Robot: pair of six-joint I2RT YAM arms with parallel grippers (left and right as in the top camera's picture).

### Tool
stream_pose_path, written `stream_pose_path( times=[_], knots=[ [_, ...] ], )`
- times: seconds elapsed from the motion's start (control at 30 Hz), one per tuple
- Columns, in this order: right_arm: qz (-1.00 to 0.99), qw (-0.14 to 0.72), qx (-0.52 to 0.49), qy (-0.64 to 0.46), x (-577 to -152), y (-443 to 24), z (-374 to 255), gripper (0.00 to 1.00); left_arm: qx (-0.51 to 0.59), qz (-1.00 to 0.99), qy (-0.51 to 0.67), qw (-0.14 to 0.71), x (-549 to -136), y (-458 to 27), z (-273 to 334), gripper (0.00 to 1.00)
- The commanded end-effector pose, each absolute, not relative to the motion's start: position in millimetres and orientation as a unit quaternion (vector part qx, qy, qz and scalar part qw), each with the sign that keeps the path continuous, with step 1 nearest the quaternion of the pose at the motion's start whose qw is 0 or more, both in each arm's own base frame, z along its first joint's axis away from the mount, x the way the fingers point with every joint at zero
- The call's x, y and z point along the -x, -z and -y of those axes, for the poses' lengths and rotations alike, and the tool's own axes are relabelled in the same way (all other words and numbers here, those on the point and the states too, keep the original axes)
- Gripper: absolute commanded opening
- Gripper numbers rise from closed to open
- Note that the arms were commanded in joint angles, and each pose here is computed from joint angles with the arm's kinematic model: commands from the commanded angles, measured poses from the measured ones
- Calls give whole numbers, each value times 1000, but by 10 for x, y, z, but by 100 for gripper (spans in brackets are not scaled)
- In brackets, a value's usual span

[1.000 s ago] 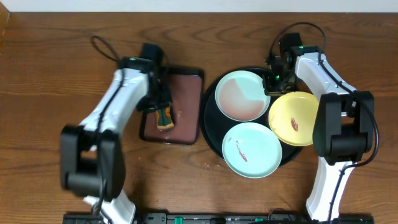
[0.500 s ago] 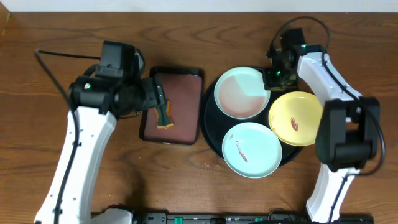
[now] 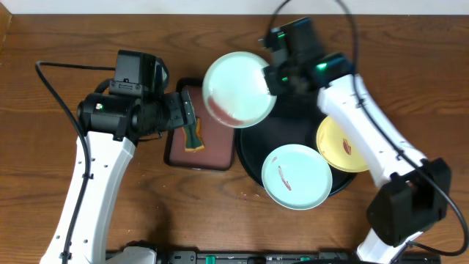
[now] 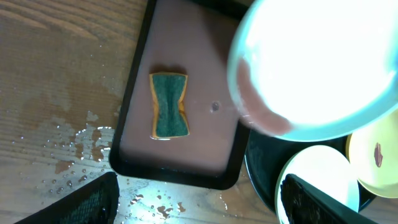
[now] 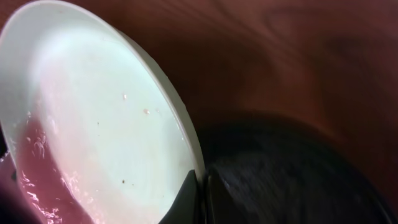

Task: Clean dirty plates on tray and stack at the side
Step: 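Return the sponge to the small tray with the left gripper, then lift the green plate with the right gripper and tilt it over the tray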

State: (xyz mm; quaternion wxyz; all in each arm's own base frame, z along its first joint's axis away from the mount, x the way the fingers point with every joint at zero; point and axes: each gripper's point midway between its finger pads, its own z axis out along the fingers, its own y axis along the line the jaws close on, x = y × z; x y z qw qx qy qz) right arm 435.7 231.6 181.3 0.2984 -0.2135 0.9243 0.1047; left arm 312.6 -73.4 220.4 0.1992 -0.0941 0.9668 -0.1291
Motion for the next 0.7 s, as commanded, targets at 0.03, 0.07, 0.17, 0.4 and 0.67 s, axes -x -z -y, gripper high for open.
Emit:
stream_pose_path(
  times=[0.03, 0.07, 0.17, 0.4, 0.67],
  knots=[
    [-907, 347, 239, -28, -4421, -1834, -2560, 1, 90, -966, 123, 209, -3147, -2269, 707, 84],
    [-902, 355, 246, -13, -4431, -1832, -2608, 1, 89, -966, 123, 209, -3147, -2269, 707, 84],
    [-881, 388, 269, 32, -4438, -1919, -2742, 1, 90, -966, 123, 209, -3147, -2269, 707, 84],
    [-836, 439, 304, 130, -4383, -2174, -2900, 1, 90, -966, 123, 209, -3147, -2269, 707, 84],
    [-810, 473, 278, 204, -4300, -2388, -2923, 1, 90, -966, 123, 209, -3147, -2269, 707, 84]
  ],
)
